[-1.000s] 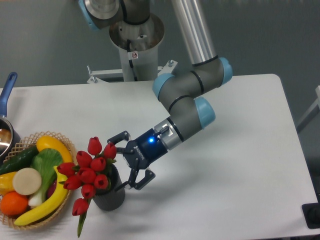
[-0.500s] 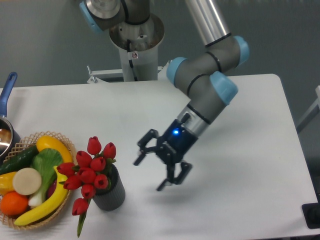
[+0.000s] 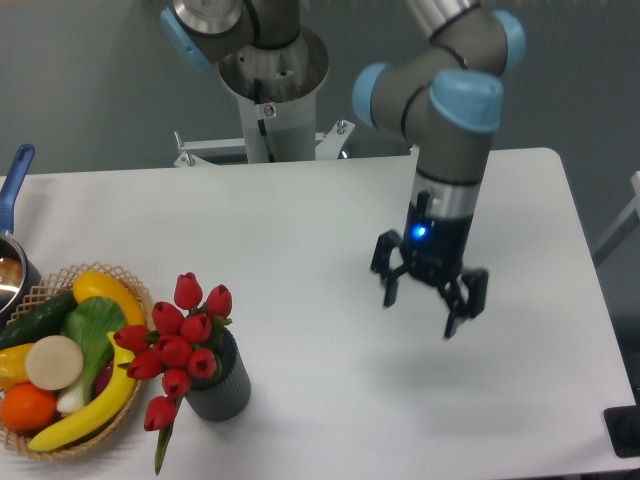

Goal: Insert the flowers into the vase

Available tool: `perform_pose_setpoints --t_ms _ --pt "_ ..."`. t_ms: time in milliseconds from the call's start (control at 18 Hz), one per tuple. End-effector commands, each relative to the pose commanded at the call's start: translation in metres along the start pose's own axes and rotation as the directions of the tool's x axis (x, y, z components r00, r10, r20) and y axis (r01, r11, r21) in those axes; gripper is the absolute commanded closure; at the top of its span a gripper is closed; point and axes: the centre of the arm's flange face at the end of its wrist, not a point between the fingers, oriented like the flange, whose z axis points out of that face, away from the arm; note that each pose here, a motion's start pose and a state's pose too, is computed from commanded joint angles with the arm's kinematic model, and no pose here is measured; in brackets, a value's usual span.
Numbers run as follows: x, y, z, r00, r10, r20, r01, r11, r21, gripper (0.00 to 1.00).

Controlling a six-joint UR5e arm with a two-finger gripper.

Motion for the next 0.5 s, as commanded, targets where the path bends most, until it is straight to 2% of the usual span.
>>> perform_pose_setpoints --t_ms 333,500 --pt "-0.001 0.056 -0.049 0.989 0.137 -0.054 -0.140 0.989 -0.045 0.00" --pt "-0.001 0.062 -0.058 0.989 0.140 -0.043 -0.142 0.990 -0.025 0.00"
